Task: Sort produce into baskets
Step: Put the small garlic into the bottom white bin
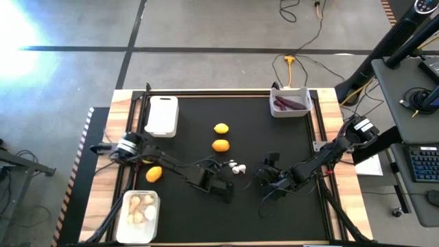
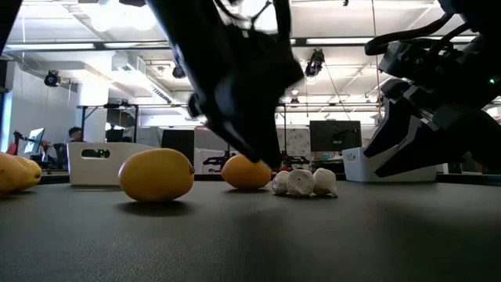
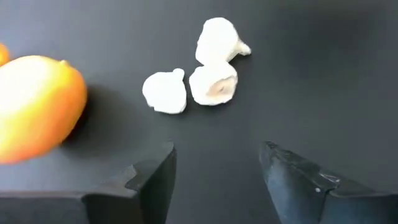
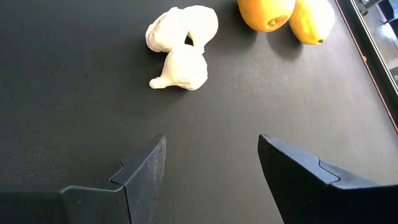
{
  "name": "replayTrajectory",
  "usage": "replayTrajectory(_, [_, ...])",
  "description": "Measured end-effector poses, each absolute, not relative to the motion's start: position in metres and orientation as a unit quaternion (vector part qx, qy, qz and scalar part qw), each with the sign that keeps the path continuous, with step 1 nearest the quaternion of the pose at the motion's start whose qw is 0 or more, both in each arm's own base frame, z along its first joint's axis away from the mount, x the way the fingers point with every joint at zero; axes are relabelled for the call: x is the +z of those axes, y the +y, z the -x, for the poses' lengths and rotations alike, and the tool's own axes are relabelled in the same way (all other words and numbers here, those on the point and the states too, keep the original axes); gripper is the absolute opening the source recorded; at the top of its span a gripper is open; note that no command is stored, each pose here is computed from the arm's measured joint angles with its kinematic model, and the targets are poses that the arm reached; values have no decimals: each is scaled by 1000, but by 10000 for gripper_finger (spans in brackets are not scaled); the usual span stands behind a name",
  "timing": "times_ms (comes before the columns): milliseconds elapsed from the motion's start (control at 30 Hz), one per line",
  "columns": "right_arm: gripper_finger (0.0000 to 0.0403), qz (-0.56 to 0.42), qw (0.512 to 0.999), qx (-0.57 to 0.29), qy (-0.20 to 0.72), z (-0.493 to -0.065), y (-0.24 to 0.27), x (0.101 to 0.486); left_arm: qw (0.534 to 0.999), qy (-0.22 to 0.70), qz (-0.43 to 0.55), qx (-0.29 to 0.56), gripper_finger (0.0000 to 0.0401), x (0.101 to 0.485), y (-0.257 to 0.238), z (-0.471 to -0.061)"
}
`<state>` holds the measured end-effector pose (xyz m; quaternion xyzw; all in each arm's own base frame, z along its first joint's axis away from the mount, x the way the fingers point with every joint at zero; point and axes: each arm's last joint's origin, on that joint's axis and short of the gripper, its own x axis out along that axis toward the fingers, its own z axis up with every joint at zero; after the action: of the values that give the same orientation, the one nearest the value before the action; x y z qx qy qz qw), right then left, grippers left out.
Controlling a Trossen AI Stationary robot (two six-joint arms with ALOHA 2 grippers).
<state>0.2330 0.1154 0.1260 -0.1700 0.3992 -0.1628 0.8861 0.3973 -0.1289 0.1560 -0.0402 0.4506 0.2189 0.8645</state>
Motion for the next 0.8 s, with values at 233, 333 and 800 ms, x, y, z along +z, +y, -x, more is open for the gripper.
replayTrajectory(233, [249, 170, 886, -163, 399, -233, 115, 126, 871, 449, 11, 199, 246, 126, -132, -410])
replayTrajectory(333, [249, 170, 886, -163, 399, -233, 115, 126, 881, 428, 30, 201, 249, 124, -130, -417])
replayTrajectory(800, [249, 173, 884, -164, 402, -231, 114, 124, 893, 368, 97, 241, 249, 103, -106, -441])
